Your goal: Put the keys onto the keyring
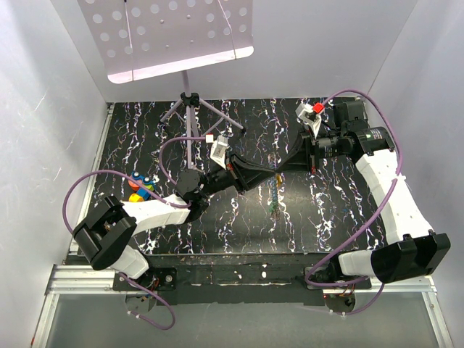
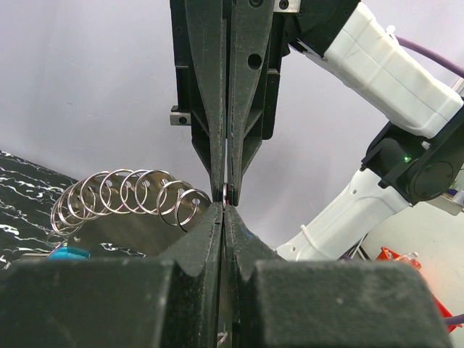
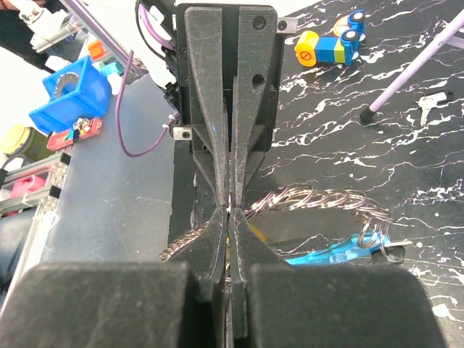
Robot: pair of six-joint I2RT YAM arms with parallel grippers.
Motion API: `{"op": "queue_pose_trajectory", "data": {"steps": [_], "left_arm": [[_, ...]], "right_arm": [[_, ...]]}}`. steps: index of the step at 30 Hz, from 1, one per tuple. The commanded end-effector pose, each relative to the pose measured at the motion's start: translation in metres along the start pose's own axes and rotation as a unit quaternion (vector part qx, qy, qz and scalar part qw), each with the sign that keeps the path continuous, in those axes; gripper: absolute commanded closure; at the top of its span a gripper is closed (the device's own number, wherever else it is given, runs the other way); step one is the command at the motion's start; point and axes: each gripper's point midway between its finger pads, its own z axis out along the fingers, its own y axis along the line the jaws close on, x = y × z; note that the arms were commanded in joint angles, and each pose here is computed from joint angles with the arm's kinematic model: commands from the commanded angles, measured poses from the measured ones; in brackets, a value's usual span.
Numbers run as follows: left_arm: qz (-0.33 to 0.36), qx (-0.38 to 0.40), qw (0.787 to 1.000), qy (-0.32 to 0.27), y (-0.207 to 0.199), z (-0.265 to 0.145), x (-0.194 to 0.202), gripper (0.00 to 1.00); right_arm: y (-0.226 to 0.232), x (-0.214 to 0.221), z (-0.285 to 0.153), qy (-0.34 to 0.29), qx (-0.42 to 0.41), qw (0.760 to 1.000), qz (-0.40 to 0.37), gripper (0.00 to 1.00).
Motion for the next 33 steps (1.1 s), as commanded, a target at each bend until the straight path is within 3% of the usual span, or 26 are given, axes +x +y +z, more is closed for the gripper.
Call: {"op": "queue_pose_trajectory", "data": {"steps": [1, 13, 21, 25, 31, 33], "left_arm": [[0.015, 0.015, 0.999, -0.038, -0.016, 0.008, -0.028, 1.00], [0.002, 0.049, 0.999, -0.005, -0.028, 0.008, -0.024, 0.98], [0.000, 0.030, 1.000, 0.011, -0.025, -0.017, -0.033, 0.57], [0.000, 0.019, 0.997, 0.068, -0.026, -0.034, -0.037, 0.40], [-0.080, 0.040, 0.973, 0.213, -0.028, -0.056, -0.023, 0.35], [-0.078, 0.063, 0.967, 0.234, -0.034, -0.060, -0.019, 0.35]], "right_arm": [[0.013, 0.000, 0.002, -0.001, -0.015, 1.000, -0.007, 0.99], [0.018, 0.003, 0.002, -0.002, -0.022, 1.000, -0.013, 0.99], [0.020, 0.008, 0.001, 0.003, -0.024, 1.000, -0.012, 0.99], [0.020, 0.016, 0.001, 0.010, -0.028, 0.999, -0.027, 0.99], [0.027, 0.046, 0.003, 0.063, -0.041, 0.994, -0.084, 0.99], [0.030, 0.054, 0.003, 0.076, -0.053, 0.990, -0.105, 0.99]]}}
